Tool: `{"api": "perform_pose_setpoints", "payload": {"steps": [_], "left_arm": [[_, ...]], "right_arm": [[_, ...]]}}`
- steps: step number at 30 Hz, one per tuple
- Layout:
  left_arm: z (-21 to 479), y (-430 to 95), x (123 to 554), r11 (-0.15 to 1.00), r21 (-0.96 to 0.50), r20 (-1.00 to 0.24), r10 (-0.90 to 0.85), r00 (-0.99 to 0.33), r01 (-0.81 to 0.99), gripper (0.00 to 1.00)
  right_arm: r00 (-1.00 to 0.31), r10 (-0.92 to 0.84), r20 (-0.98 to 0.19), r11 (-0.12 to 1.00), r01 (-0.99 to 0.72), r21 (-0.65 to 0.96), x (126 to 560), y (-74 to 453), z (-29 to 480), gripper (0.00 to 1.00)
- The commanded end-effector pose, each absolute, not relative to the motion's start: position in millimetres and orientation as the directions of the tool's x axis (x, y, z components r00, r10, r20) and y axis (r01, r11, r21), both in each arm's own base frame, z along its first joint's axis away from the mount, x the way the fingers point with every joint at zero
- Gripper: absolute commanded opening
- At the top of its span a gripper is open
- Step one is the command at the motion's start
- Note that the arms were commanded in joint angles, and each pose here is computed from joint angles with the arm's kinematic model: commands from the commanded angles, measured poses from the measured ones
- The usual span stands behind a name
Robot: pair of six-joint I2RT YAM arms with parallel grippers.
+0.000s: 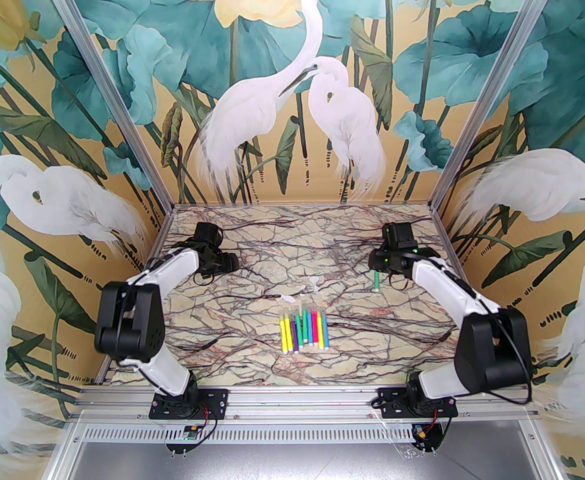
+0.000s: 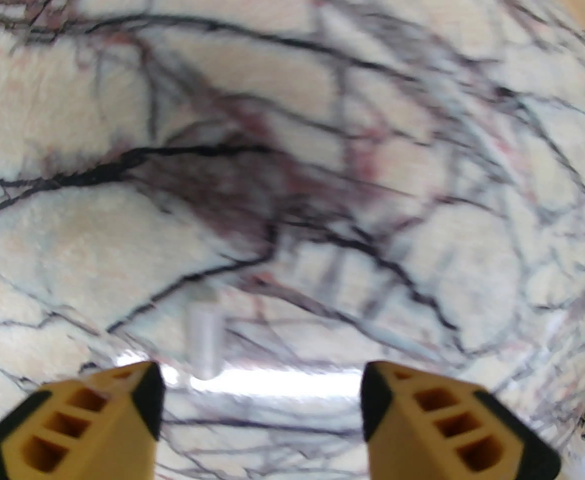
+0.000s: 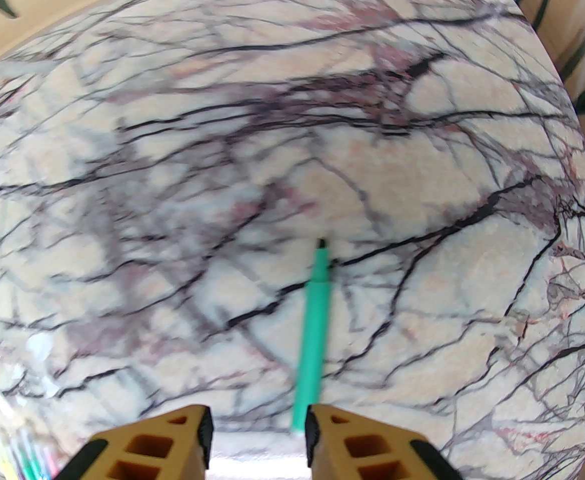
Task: Open the pen caps
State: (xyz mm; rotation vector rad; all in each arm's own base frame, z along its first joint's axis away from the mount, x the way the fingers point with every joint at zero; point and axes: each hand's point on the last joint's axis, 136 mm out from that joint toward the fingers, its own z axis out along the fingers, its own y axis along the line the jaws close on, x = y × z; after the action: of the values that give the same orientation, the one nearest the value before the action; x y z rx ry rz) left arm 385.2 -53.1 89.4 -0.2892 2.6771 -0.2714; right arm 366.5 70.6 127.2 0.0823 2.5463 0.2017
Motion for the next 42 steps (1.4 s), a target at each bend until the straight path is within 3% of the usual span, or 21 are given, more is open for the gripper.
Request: {"api": "perform_pose_setpoints", "payload": {"steps": [1,15,27,42], "left_arm": [[110,-78,375,0.929,-0.361,-0.418,-0.242,-0.876,-0.085,0.79],[122,-133,322,0.885,-0.458,-0.5,-0.173,-0.849,0.089,0.92],[129,-150,301,0.824,-0.543,-0.533,-0.192,-0.824,0.16,0.93],[127,-153,297,0.811,-0.557,-0.536,-0.186,-0.823,0.179,0.94]], "right_arm": [[-0.846,0.065,-0.53,0.983,-0.036,0.179,343,92,128,0.4],[-0.883,-0.041,-0.468,0.941,-0.192,0.28,272,155,124,0.46],[-0.916,-0.1,-0.387,0.925,-0.229,0.303,226,192,90,0.51],[-0.935,-0.155,-0.317,0.933,-0.245,0.265,208,219,53,0.5]]}}
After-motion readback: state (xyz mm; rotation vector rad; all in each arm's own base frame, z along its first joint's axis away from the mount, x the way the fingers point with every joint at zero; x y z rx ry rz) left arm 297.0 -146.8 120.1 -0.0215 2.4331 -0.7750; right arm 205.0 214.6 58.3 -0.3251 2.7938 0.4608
